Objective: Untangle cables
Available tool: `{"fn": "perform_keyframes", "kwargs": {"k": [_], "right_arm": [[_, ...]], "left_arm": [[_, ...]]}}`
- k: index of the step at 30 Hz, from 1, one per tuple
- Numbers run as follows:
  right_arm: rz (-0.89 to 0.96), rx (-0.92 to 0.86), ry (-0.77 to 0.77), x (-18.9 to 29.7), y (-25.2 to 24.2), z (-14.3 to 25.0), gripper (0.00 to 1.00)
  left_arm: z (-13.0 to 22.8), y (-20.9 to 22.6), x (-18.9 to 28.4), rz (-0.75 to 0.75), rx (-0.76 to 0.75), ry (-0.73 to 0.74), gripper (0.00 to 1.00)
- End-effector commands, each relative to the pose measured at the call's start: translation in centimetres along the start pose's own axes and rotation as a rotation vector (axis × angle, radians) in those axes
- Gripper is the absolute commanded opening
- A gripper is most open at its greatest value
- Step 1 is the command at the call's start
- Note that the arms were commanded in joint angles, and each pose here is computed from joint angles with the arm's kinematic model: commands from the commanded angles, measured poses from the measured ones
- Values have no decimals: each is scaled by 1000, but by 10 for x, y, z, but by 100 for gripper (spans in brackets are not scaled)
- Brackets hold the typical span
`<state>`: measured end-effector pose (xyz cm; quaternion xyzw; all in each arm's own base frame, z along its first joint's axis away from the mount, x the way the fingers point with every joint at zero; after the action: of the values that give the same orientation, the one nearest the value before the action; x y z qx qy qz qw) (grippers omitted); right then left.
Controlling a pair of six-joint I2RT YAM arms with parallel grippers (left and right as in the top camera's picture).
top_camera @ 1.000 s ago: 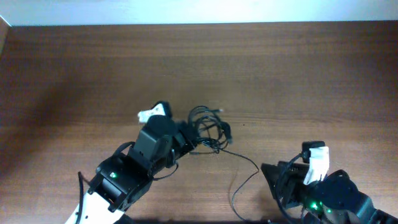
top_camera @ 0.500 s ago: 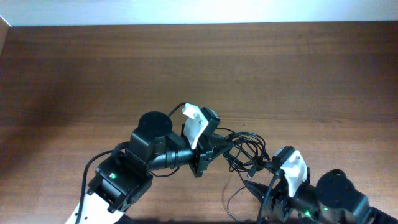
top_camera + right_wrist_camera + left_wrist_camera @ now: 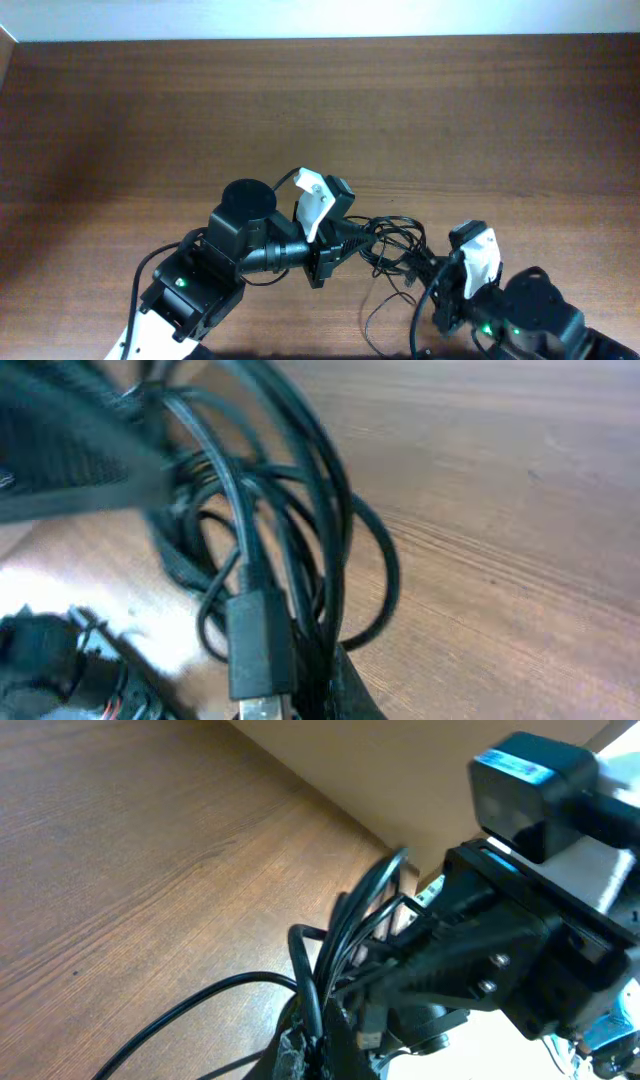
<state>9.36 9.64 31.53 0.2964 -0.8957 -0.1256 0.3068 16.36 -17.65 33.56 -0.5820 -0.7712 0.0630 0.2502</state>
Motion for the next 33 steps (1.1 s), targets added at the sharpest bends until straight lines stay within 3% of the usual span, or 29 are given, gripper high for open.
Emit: {"fn": "perform_keyframes", "kwargs": {"k": [1,5,9,11,13,15,17,21,23,27,29,33], "right_arm": [[258,-228,-87,-20,-15,-8,5],[507,-197,-41,-79,-23,-8,9],[396,-253,-197,-101,-8,-33,23],[351,-274,-256,-89,-4,-41,30],[311,-280,-251,-68,-4,-39,44],[81,-280,-221,-23,6,-35,68],[-124,-159,-231,27,9,-22,74],[-135,140,-194,60,-6,9,71],[-122,228,-133,56,-9,18,59],[-154,260,-169,58,-5,13,42],[-144,310,-187,58,-5,12,33],[-122,333,-247,59,-4,4,30]], "left_arm": [[-2,-6,4,38,31,-9,0],[-2,-6,4,38,32,-8,0],[0,-8,3,65,39,5,0],[0,-8,3,63,39,5,0],[0,-5,3,21,38,0,0],[2,3,3,-91,52,0,0],[1,6,3,-129,53,-6,0],[1,4,3,-103,49,-7,0],[-5,-9,4,65,9,-26,0],[-11,-32,18,294,-60,-50,0],[-10,-35,26,317,-61,-52,0],[-11,-38,36,310,-73,-73,0]]}}
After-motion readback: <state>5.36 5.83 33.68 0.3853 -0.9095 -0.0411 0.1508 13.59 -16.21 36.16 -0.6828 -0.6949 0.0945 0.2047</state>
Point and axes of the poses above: each gripper's point midway between its finger pads, its own x axis back along the fingers, its own y axis along the line the jaws close on, z = x × y, the point moved 10 cm from there along x, back along the fingers, and after that the axes turned 6 degrees about -x, right-handed, at the moved point
